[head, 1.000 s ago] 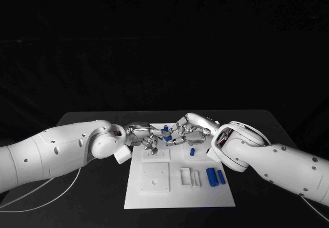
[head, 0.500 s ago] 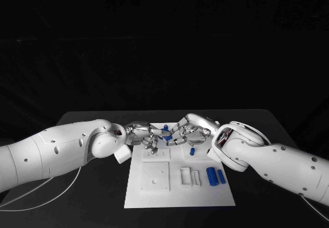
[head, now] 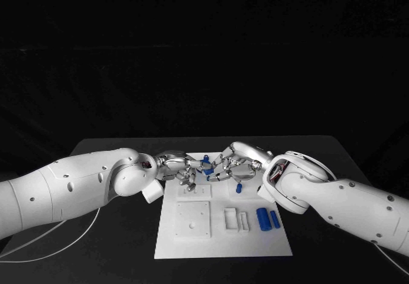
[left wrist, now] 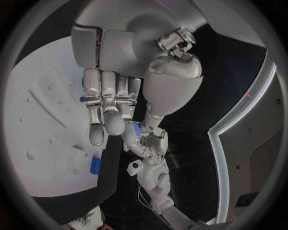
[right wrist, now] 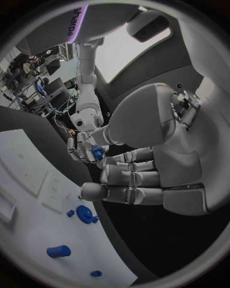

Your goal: Assemble the parts on the task board

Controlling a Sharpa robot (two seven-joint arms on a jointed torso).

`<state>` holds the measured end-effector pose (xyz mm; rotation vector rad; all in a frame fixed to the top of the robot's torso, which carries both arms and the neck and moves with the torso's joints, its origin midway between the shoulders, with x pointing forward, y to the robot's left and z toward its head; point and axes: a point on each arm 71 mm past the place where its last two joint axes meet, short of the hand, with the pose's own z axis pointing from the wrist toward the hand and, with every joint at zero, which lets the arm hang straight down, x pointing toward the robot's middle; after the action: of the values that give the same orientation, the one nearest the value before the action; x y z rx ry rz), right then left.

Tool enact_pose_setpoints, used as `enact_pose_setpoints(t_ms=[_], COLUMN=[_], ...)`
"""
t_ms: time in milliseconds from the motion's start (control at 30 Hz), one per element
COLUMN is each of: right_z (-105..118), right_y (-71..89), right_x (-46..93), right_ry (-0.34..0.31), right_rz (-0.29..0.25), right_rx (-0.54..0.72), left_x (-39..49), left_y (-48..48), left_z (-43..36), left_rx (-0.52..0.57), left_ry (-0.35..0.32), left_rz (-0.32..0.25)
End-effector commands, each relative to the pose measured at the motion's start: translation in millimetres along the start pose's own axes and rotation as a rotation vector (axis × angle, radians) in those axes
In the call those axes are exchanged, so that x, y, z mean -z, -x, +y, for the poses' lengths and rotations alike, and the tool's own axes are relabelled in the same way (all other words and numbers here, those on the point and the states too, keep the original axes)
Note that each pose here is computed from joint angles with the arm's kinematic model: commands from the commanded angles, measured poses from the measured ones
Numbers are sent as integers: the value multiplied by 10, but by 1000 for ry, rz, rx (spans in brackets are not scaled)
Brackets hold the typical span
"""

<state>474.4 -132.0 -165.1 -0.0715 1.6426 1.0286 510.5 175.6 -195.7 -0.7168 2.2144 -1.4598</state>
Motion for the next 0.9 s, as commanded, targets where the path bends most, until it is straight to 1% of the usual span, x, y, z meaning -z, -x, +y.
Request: enact_pose_setpoints(t_ms=[33, 467, 700, 900], right_z=[47, 73, 63, 50], right_y=[-20, -26, -35, -50], right_x=[-3, 11, 21, 18], right_ry=[24, 35, 30, 25], right_rz=[13, 16, 26, 35], right_rx=[-16, -21, -16, -9], left_x=[-9, -2, 3, 2], left_y=[20, 84, 105, 105], left_z=[9, 35, 39, 39], left_rx=[-14, -19, -18, -17], left_ry=[27, 54, 56, 57], left_rz=[-39, -82, -95, -95])
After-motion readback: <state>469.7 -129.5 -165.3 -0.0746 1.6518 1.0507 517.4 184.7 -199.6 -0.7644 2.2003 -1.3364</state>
